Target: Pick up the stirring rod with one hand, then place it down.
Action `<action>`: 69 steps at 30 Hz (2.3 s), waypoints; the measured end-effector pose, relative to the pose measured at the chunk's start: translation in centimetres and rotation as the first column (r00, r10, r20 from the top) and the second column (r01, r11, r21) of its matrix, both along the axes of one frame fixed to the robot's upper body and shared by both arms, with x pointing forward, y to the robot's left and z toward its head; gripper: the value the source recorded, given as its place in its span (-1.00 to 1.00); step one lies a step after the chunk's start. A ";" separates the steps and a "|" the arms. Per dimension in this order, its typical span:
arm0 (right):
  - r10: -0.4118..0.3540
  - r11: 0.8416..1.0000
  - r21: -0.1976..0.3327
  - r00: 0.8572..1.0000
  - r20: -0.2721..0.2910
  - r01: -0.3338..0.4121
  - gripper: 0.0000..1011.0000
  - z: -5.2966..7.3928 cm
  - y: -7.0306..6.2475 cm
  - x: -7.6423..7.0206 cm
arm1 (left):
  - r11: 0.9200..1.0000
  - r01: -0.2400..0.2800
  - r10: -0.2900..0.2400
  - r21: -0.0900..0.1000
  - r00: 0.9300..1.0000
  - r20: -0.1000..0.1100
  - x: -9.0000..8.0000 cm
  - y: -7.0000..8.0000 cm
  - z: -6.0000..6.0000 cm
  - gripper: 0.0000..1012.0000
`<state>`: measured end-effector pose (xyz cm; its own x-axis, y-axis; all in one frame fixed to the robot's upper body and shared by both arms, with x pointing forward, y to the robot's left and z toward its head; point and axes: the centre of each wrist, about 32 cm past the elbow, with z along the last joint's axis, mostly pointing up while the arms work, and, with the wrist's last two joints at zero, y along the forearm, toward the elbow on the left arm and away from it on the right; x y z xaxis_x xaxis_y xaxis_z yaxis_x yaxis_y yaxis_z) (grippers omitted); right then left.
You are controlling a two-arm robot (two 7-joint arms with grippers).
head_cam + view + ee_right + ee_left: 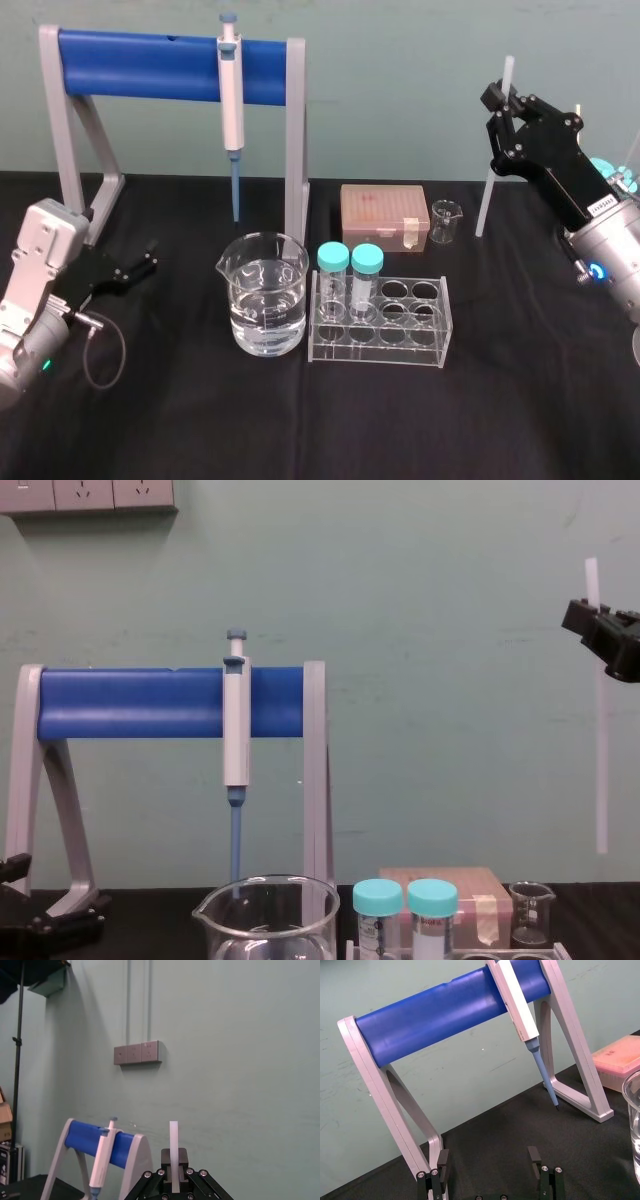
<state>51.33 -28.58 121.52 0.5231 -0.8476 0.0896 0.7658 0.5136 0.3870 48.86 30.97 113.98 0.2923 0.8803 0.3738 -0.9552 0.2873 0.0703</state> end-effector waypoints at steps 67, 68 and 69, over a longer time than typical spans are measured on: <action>0.030 0.999 -0.016 0.999 -0.044 -0.030 -0.86 -0.8 0.6 0.3 | 1.000 0.000 0.000 0.000 1.000 0.000 0.0 0.0 0.0 0.98; 0.031 0.999 -0.016 0.999 -0.043 -0.031 -0.86 -0.8 0.7 0.4 | 1.000 0.000 0.000 0.000 1.000 0.000 0.0 0.0 0.0 0.98; 0.033 0.999 -0.016 0.999 -0.042 -0.034 -0.86 -0.8 0.7 0.4 | 1.000 0.000 0.000 0.000 1.000 0.000 0.0 0.0 0.0 0.98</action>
<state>51.71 -27.86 120.68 0.5546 -0.8282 0.0811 0.7634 0.5451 0.3465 48.86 30.97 113.98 0.2923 0.8803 0.3737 -0.9552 0.2874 0.0702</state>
